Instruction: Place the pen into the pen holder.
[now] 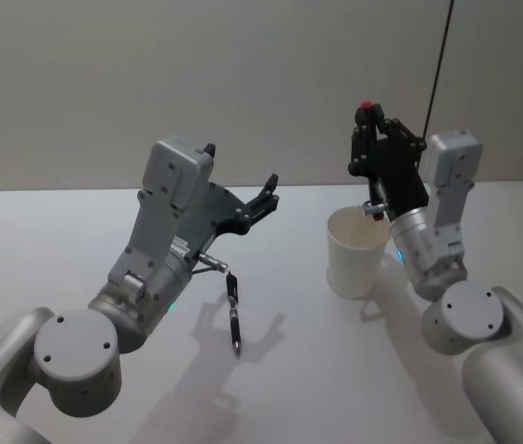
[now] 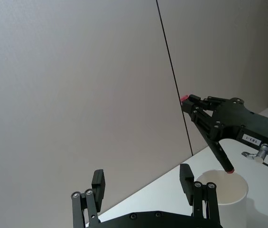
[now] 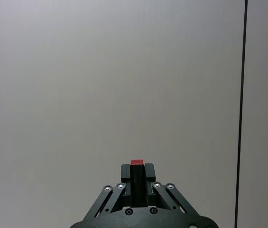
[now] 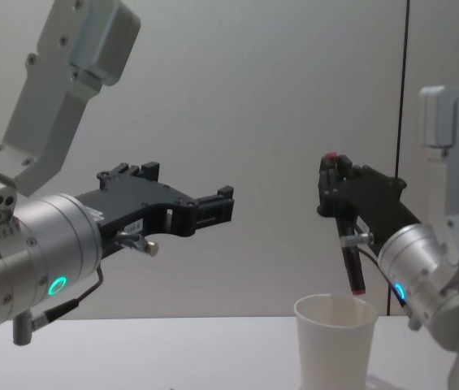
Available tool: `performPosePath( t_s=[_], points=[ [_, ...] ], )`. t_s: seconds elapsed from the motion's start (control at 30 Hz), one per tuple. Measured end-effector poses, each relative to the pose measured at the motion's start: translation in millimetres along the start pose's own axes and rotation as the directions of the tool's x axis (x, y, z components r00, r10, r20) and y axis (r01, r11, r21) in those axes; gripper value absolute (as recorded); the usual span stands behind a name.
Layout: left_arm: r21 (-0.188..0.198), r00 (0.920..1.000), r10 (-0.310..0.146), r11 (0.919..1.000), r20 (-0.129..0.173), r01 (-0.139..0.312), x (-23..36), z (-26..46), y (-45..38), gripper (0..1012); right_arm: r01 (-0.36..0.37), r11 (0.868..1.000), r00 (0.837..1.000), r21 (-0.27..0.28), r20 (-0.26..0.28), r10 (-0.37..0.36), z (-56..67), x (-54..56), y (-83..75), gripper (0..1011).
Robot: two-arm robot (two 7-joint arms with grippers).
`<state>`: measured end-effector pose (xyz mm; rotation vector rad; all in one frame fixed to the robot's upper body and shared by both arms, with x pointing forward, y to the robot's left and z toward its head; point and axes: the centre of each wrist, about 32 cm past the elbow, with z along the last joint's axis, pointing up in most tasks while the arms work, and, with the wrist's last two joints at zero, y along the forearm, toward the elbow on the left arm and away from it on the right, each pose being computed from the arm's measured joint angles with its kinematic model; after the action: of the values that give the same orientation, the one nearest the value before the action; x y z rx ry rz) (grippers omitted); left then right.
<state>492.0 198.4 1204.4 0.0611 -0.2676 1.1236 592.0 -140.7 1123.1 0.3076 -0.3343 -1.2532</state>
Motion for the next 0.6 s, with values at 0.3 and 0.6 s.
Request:
performPosePath(
  t_s=[0.3, 0.6],
  points=[
    [0.000, 1.0000, 0.000, 1.0000, 0.000, 0.000, 0.0, 0.0, 0.0, 1003, 0.001, 1.000, 1.000, 0.001, -0.011, -0.001, -11.5, -3.1, -5.5, 159],
    [0.000, 1.0000, 0.000, 1.0000, 0.000, 0.000, 0.0, 0.0, 0.0, 1003, 0.008, 1.000, 1.000, 0.009, -0.027, -0.007, -22.0, -8.1, -10.1, 159]
  ],
)
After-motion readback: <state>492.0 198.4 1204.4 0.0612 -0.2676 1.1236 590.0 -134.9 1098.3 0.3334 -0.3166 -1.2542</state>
